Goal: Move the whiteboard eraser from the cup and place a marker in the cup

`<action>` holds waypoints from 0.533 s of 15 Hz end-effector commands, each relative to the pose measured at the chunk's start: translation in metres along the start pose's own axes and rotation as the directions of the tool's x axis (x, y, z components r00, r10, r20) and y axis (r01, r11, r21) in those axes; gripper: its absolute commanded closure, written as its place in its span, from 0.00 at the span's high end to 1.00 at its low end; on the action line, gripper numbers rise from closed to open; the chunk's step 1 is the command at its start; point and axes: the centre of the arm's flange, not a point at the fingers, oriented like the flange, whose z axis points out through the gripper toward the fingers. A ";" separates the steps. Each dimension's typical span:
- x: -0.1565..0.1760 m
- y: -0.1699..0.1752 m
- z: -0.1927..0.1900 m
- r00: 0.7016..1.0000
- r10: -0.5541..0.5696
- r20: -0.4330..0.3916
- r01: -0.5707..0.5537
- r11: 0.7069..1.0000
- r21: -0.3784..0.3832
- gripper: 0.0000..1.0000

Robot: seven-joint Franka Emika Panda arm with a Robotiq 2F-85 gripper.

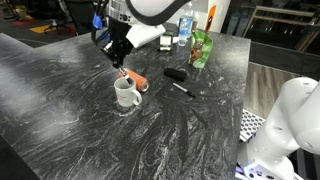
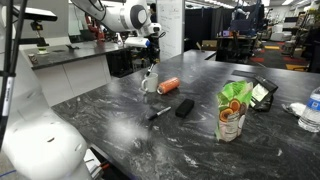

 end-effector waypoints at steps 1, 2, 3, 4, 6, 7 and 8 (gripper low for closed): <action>-0.005 -0.001 -0.004 0.998 0.016 -0.057 -0.014 1.000 0.024 0.04; -0.005 0.000 -0.001 0.998 0.011 -0.066 -0.009 1.000 0.028 0.04; -0.005 0.003 0.002 0.997 0.004 -0.083 -0.001 1.000 0.029 0.04; -0.006 0.006 0.007 0.994 -0.005 -0.107 0.008 1.000 0.020 0.04; -0.014 0.002 0.017 0.988 -0.013 -0.155 0.016 1.000 0.020 0.04; -0.016 0.004 0.024 0.985 -0.013 -0.170 0.017 1.000 0.020 0.04; -0.018 0.006 0.030 0.984 -0.007 -0.179 0.011 1.000 0.022 0.04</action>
